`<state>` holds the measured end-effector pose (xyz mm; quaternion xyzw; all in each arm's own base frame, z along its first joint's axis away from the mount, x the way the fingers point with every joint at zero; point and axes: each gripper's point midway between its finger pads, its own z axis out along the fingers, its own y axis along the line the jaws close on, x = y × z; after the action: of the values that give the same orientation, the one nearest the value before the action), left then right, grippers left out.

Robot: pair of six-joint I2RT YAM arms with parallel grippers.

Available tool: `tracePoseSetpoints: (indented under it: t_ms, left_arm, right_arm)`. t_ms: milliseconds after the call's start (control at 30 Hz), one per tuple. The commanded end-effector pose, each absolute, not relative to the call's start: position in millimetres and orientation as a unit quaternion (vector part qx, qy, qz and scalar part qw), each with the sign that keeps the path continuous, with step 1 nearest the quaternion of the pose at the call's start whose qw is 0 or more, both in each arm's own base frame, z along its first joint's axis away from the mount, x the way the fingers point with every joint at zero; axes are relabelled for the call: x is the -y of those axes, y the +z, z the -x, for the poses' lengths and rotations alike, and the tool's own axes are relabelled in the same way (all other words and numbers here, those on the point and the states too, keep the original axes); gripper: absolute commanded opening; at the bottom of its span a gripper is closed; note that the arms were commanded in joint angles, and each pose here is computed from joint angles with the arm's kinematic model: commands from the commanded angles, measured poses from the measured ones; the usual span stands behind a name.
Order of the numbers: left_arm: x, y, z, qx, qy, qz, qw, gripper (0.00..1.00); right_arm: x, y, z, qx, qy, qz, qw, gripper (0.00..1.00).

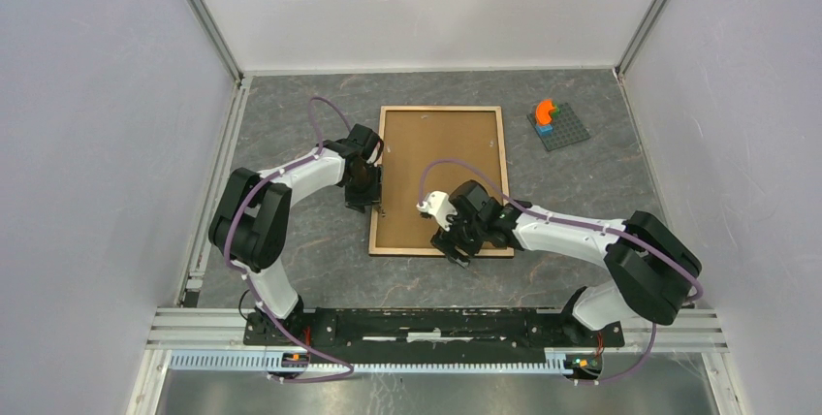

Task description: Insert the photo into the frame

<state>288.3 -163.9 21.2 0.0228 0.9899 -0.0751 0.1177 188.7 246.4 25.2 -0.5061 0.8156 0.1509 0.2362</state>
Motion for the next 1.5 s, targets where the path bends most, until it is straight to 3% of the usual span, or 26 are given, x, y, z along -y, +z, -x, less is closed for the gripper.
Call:
tracePoseSetpoints:
  t_ms: [0,67,300,533,600,733,833,1000,1133,1467]
  left_arm:
    - [154,15,-273,-0.993,-0.062,-0.044,0.095,0.49]
    - [149,12,-273,-0.993,-0.046,-0.047,0.093,0.47]
    - [115,10,-287,-0.99,0.057,-0.096,0.088,0.27]
    - [71,38,-322,-0.96,0.197,-0.128,0.151,0.23]
    - [70,48,-320,-0.962,0.197,-0.107,0.153,0.34]
    - [85,78,-292,-0.979,0.126,-0.013,0.162,0.86]
    - [112,100,-263,-0.979,0.013,0.096,0.177,0.98]
    - [154,103,-212,-0.915,-0.146,0.347,0.147,0.93]
    - [170,98,-195,-0.841,-0.198,0.484,0.14,0.88]
    - [215,59,-184,-0.826,-0.183,0.525,0.095,0.89]
  right_arm:
    - [-255,39,-197,-0.821,0.149,0.488,0.257,0.79]
    - [-259,58,-210,-0.83,0.152,0.454,0.286,0.82]
    - [-239,123,-261,-0.847,0.171,0.324,0.384,0.88]
    - [-196,118,-278,-0.871,0.166,0.263,0.38,0.88]
    - [-193,113,-275,-0.875,0.164,0.259,0.375,0.88]
    - [-185,112,-274,-0.88,0.152,0.242,0.38,0.89]
    - [-182,120,-275,-0.876,0.148,0.235,0.393,0.9]
    - [-173,130,-275,-0.881,0.134,0.215,0.4,0.91]
    - [-171,136,-268,-0.887,0.142,0.192,0.396,0.91]
    - [-146,137,-256,-0.894,0.126,0.102,0.417,0.9]
